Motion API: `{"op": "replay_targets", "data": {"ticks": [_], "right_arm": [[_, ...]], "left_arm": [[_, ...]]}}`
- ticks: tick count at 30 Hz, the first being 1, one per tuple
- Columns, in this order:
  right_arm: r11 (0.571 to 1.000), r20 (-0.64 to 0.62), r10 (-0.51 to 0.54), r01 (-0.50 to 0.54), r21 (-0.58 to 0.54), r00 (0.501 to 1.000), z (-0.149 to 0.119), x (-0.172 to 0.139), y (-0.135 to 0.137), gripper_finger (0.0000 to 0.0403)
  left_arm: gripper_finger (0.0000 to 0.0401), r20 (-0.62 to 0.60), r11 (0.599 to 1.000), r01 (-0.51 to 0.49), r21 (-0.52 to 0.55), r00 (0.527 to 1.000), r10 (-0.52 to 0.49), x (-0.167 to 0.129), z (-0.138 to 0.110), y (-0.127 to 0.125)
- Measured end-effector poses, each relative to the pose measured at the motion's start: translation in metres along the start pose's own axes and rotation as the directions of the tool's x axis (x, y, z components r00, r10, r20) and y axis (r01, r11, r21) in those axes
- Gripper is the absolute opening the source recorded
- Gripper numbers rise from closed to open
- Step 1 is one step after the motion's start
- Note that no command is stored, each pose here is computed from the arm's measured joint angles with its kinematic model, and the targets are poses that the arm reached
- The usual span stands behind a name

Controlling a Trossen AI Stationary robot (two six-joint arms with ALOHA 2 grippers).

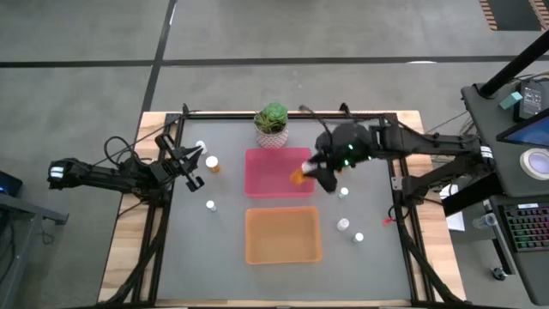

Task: Pick and place medicine bottles into bin by pill shape (circle, oval)
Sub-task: Put the top orange capsule bottle into the orange bin

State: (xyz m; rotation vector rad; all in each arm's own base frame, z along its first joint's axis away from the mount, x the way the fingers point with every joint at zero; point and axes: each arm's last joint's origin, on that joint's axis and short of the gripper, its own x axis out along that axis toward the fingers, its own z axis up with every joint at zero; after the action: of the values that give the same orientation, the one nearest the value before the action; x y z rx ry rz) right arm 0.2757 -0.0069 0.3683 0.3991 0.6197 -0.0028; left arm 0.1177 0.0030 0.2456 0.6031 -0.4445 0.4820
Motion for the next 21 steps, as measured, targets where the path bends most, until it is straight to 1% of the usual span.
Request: {"op": "replay_targets", "data": {"ticks": [2,3,5,7,9,12,13,15,17,19,21], "right_arm": [[0.987,0.024,0.145,-0.143,-0.067,0.989,-0.001,0.002,0.012,0.0206],[0.972,0.039,0.216,-0.212,-0.100,0.976,-0.001,0.003,0.018,0.0206],[0.927,0.088,0.346,-0.326,-0.185,0.934,0.002,0.006,0.030,0.0206],[0.874,0.163,0.454,-0.401,-0.275,0.876,0.007,0.007,0.042,0.0206],[0.810,0.210,0.552,-0.458,-0.367,0.807,0.011,0.007,0.051,0.0206],[0.699,0.185,0.678,-0.545,-0.462,0.712,0.010,0.009,0.062,0.0206],[0.665,0.161,0.709,-0.576,-0.475,0.686,0.008,0.011,0.065,0.0206],[0.627,0.129,0.741,-0.610,-0.484,0.660,0.004,0.018,0.071,0.0206],[0.607,0.127,0.758,-0.620,-0.497,0.640,0.002,0.025,0.077,0.0205],[0.596,0.122,0.768,-0.633,-0.494,0.629,0.002,0.030,0.081,0.0205],[0.598,0.121,0.771,-0.644,-0.478,0.626,0.003,0.033,0.083,0.0205]], "left_arm": [[0.0013,0.001,1.000,0.000,-0.001,1.000,0.000,0.000,0.000,0.000],[0.0013,0.001,1.000,-0.001,-0.001,1.000,0.001,0.000,0.000,0.000],[0.0013,0.001,1.000,-0.001,-0.001,1.000,0.001,0.000,0.000,0.000],[0.0013,0.001,1.000,-0.001,-0.001,1.000,0.001,0.000,0.000,0.000],[0.0013,0.001,1.000,-0.001,-0.001,1.000,0.001,0.000,0.000,0.000],[0.0013,0.000,1.000,-0.001,-0.001,1.000,0.001,0.000,0.000,0.000],[0.0013,0.000,1.000,0.000,0.000,1.000,0.000,0.000,0.000,0.000],[0.0013,0.001,1.000,-0.001,-0.001,1.000,0.001,0.000,0.000,0.000],[0.0013,0.001,1.000,-0.001,-0.001,1.000,0.001,0.000,0.000,0.000],[0.0013,0.001,1.000,-0.001,-0.001,1.000,0.001,0.000,0.000,0.000],[0.0013,0.004,1.000,-0.004,-0.003,1.000,0.004,0.000,0.001,0.000]]}}
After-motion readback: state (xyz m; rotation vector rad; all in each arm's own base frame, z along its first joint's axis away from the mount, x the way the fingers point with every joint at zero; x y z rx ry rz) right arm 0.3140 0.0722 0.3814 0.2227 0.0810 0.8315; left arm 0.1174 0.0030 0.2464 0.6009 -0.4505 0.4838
